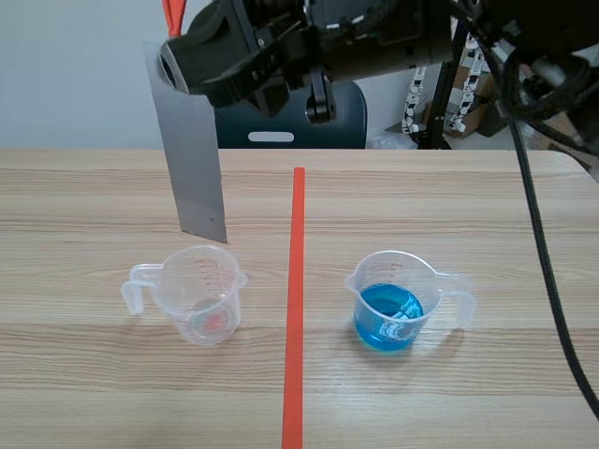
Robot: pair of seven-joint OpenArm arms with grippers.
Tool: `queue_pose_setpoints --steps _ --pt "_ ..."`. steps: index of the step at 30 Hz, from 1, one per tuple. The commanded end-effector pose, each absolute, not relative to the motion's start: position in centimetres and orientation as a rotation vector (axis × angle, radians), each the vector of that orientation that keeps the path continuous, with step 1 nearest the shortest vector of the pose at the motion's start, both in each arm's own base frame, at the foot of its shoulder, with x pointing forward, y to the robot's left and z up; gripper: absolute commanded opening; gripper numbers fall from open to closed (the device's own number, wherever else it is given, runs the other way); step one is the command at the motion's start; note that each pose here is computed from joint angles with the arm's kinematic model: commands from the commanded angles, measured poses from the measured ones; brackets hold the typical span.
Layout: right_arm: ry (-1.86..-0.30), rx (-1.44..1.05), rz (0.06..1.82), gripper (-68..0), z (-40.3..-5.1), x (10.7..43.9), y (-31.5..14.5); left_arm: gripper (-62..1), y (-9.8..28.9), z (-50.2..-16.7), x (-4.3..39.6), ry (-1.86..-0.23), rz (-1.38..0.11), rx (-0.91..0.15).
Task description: Do the redox reaction experiment. move the plate over the blue solution
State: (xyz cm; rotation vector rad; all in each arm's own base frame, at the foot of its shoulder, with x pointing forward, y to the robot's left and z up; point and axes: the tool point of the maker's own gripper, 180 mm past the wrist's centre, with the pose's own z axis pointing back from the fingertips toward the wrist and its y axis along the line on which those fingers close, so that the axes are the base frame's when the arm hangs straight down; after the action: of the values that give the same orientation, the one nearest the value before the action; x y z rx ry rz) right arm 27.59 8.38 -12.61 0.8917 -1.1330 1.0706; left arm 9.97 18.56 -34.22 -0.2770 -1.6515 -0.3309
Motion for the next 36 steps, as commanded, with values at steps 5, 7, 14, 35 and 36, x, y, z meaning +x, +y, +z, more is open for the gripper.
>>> queue_pose_setpoints --steps 5,7,14,35,36 --pt "-1.178 0.894 1.083 -66.9 -11.9 27.7 5.7 -58.4 20.3 -31.5 9.9 -1.691 -0.383 -0.279" --pt "-1.172 0.890 1.116 -66.9 -12.1 27.4 4.8 -58.4 20.7 -30.8 9.8 -1.694 -0.400 -0.284" --pt "-1.152 0.901 1.144 -66.9 -12.6 26.5 1.4 -58.4 21.6 -28.9 9.8 -1.688 -0.460 -0.315" --pt "-1.168 0.778 1.160 -66.9 -11.7 26.0 -6.6 -58.4 25.0 -24.6 13.9 -1.575 -0.708 -0.454" --pt "-1.170 0.772 1.165 -66.9 -11.9 25.9 -6.8 -58.4 25.1 -24.4 14.3 -1.573 -0.726 -0.456"
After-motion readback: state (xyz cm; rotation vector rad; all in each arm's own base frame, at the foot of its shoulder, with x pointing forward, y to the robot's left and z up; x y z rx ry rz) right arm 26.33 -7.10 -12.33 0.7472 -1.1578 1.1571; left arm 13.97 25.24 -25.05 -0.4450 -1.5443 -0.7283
